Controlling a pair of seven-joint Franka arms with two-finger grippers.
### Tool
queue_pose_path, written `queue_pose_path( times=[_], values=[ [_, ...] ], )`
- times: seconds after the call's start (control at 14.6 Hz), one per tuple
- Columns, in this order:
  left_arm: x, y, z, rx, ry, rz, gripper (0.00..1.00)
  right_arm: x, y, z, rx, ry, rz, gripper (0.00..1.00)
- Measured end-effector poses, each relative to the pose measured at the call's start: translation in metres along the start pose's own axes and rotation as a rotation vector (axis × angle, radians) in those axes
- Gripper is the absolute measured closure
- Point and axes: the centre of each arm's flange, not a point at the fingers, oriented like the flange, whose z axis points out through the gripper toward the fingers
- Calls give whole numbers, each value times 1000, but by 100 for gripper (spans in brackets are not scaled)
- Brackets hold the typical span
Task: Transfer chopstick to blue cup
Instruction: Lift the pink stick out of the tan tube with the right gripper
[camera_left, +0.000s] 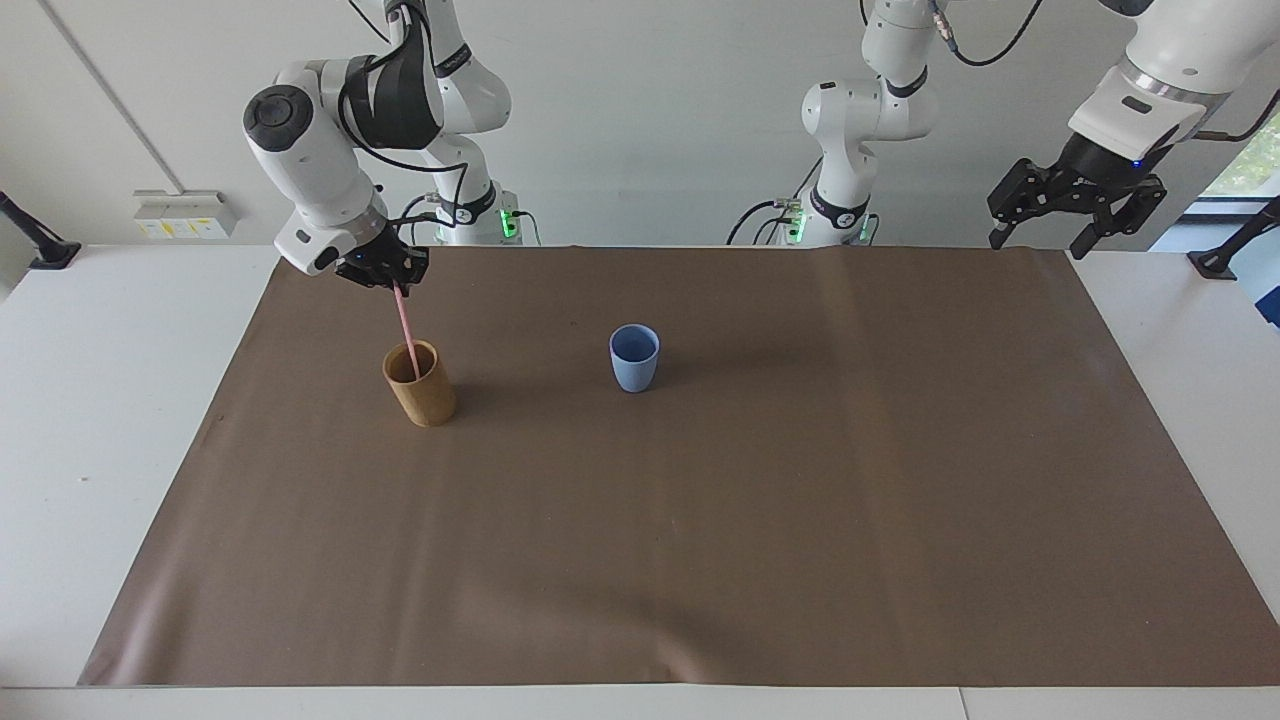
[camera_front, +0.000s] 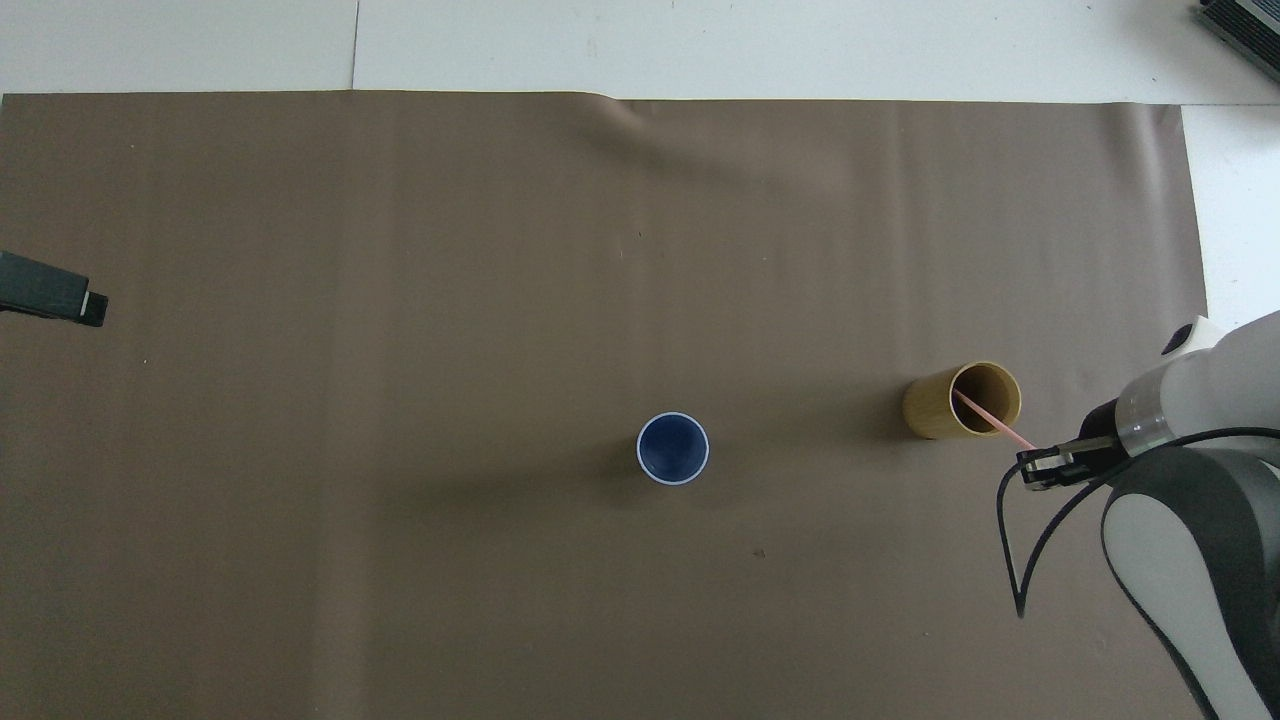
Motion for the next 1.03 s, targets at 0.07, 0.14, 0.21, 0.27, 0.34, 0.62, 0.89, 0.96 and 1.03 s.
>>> queue_pose_path(
  times=[0.07, 0.14, 0.21, 0.27, 0.34, 0.62, 0.89, 0.96, 1.03],
  values=[
    [-4, 0, -1, -1, -8, 0, 0, -2, -1, -7, 0, -9, -1, 94],
    [-8, 0, 1, -3, -17, 2, 0, -4, -2, -16, 1, -20, -2, 94],
    [-14, 1, 6, -6, -31, 4, 0, -7, -2, -26, 2, -32, -3, 94],
    [-20, 3, 10, -8, -43, 6, 0, -11, -3, -37, 3, -42, -5, 94],
    [-26, 4, 13, -10, -52, 8, 0, -16, -4, -50, 4, -50, -6, 94],
    [-35, 6, 15, -12, -57, 10, 0, -41, -28, -121, 50, -30, 3, 94],
    [-35, 4, 15, -12, -56, 6, 0, -50, -108, -147, 54, 14, 46, 94],
    [-35, 5, 15, -12, -54, 8, 0, -50, -132, -147, 62, 38, 57, 94],
    [-34, 6, 15, -11, -53, 9, 0, -49, -152, -147, 69, 59, 65, 94]
  ],
)
